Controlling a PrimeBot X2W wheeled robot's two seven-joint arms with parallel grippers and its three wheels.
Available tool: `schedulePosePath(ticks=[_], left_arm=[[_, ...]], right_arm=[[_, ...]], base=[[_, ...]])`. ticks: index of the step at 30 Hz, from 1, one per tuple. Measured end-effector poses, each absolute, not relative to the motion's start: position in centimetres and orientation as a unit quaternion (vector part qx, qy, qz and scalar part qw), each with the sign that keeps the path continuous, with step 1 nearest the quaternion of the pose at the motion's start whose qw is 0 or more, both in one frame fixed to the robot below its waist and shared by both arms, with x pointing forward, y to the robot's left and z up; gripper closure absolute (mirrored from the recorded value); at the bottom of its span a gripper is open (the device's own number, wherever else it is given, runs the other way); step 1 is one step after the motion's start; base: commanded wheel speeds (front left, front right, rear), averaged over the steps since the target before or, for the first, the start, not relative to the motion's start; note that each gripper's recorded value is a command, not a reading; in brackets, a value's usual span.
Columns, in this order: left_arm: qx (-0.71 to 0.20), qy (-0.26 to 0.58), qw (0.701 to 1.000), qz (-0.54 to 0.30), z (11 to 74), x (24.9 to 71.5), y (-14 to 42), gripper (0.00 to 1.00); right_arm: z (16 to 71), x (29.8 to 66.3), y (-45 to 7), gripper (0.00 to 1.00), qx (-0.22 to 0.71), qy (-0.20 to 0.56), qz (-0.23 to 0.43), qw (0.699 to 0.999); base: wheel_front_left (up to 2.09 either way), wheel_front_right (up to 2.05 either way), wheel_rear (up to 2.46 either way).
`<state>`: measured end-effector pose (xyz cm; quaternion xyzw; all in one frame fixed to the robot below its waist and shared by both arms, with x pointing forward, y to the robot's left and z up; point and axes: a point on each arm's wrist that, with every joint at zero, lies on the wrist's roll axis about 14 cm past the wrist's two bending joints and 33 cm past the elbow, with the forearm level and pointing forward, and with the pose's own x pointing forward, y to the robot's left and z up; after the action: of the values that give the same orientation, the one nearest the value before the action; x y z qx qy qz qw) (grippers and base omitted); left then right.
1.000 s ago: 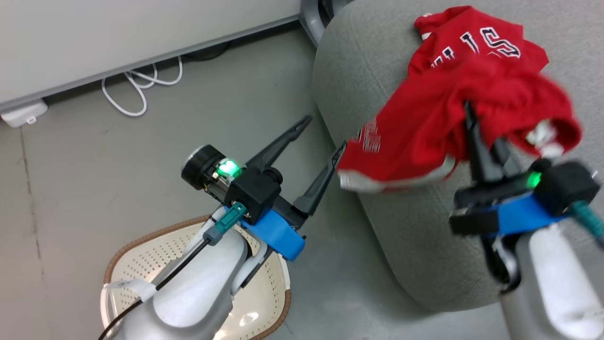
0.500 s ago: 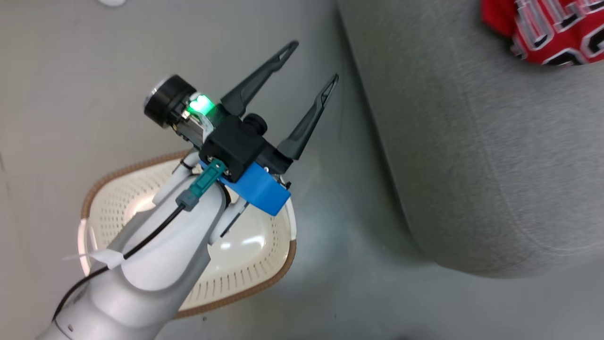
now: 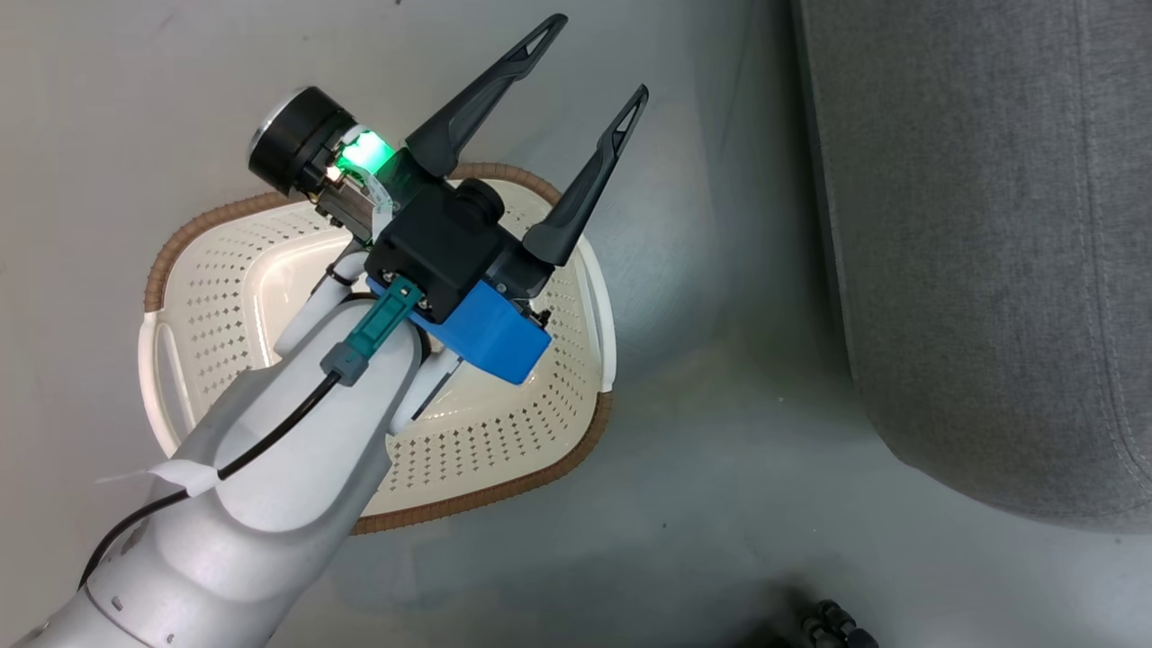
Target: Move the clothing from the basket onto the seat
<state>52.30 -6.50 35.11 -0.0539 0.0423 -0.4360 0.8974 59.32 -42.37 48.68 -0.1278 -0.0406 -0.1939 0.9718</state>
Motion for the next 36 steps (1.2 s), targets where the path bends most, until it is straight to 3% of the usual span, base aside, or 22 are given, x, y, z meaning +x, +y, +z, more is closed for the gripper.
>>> schedulePosePath(ticks=[7, 8, 9, 25, 36], left_arm=[[-0.050, 0.039, 0.897, -0.437, 35.6, 52.3, -6.5, 0.00], [-0.049, 0.038, 0.898, -0.437, 35.7, 52.3, -6.5, 0.00], [-0.048, 0.036, 0.898, -0.436, 35.9, 52.3, -6.5, 0.00], [-0.061, 0.004, 0.914, -0.400, 42.7, 50.9, -5.7, 0.00], [-0.058, -0.021, 0.948, -0.314, 47.6, 49.0, -0.2, 0.00]], right_arm=[[43.0, 56.7, -43.4, 1.00, -0.081, 0.041, -0.222, 0.971], [42.5, 56.4, -43.3, 0.58, -0.075, 0.048, -0.223, 0.971], [42.5, 56.2, -43.2, 0.00, -0.073, 0.050, -0.224, 0.971], [44.2, 48.1, -39.7, 0.00, -0.068, 0.057, -0.192, 0.977], [50.4, 48.2, -28.9, 0.00, -0.048, -0.040, -0.060, 0.996]], base=[[0.00, 0.00, 0.00], [0.00, 0.00, 0.00], [0.00, 0.00, 0.00], [0.00, 0.00, 0.00], [0.00, 0.00, 0.00]])
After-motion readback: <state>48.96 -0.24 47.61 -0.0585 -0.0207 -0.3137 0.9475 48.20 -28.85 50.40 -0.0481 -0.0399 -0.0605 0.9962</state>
